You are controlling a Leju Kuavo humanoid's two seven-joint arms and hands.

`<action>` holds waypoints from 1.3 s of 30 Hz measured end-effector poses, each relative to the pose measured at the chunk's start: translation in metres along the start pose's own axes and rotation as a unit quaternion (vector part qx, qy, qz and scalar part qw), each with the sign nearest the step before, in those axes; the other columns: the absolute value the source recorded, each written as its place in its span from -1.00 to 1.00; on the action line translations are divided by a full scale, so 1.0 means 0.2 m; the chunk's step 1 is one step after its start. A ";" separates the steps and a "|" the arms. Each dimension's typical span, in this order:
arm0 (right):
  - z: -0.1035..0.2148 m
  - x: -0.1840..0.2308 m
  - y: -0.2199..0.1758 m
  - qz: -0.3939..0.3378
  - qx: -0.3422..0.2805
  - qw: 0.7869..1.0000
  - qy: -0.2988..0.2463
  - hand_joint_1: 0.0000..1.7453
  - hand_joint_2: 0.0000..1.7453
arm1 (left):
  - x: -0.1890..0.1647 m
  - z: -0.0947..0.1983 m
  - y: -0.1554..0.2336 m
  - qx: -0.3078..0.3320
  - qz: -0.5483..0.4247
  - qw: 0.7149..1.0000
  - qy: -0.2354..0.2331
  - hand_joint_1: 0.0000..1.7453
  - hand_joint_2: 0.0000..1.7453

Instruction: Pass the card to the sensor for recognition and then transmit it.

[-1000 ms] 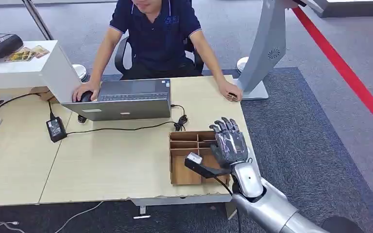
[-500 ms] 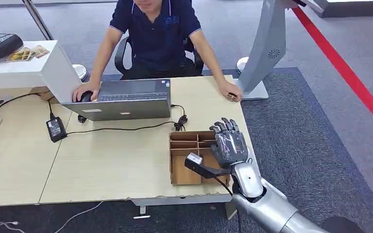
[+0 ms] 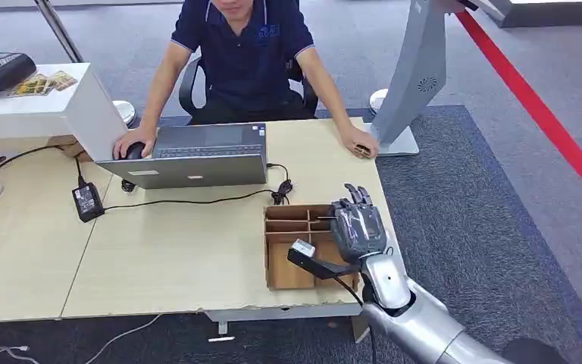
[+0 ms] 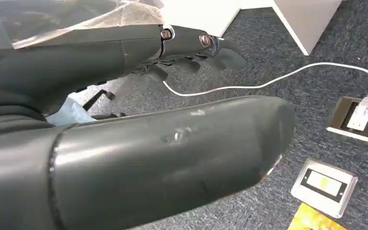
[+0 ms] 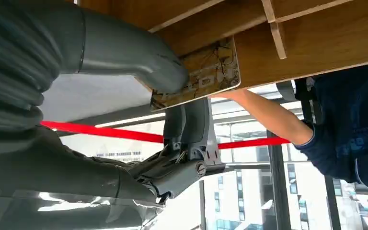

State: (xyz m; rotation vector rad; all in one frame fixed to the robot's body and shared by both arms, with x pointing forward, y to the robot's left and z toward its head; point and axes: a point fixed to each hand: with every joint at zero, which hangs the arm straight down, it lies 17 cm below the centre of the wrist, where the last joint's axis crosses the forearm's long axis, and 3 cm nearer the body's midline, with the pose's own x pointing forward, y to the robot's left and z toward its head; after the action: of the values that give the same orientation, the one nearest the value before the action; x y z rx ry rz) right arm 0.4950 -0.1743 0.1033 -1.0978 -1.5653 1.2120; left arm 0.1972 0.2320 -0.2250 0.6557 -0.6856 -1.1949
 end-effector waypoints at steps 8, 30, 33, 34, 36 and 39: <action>0.01 -0.01 0.01 -0.009 -0.006 1.000 0.004 1.00 1.00 | 0.00 0.00 0.00 0.002 0.003 1.000 0.001 -1.00 -1.00; 0.16 -0.46 -1.27 -0.028 -0.273 0.958 0.079 1.00 1.00 | -0.09 0.01 -0.02 0.000 0.013 1.000 0.027 -1.00 -1.00; 0.27 -0.54 -1.50 -0.023 -0.327 0.941 0.088 1.00 1.00 | -0.10 0.01 -0.02 0.000 0.016 0.999 0.030 -1.00 -1.00; 0.31 -0.55 -1.55 -0.020 -0.338 0.937 0.089 1.00 1.00 | -0.11 0.01 -0.01 0.000 0.018 0.999 0.032 -1.00 -1.00; 0.36 -0.56 -1.65 -0.020 -0.360 0.929 0.087 1.00 1.00 | -0.11 0.01 -0.01 0.001 0.020 0.999 0.034 -1.00 -1.00; 0.38 -0.56 -1.68 -0.019 -0.367 0.926 0.083 1.00 1.00 | -0.11 0.01 -0.01 0.002 0.020 0.999 0.033 -1.00 -1.00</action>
State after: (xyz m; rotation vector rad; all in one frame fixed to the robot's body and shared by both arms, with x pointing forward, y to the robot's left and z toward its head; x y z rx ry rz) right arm 0.4033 -0.3477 0.4075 -1.5731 -1.9453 0.4660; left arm 0.1909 0.2523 -0.2277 0.6792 -0.6421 -1.1307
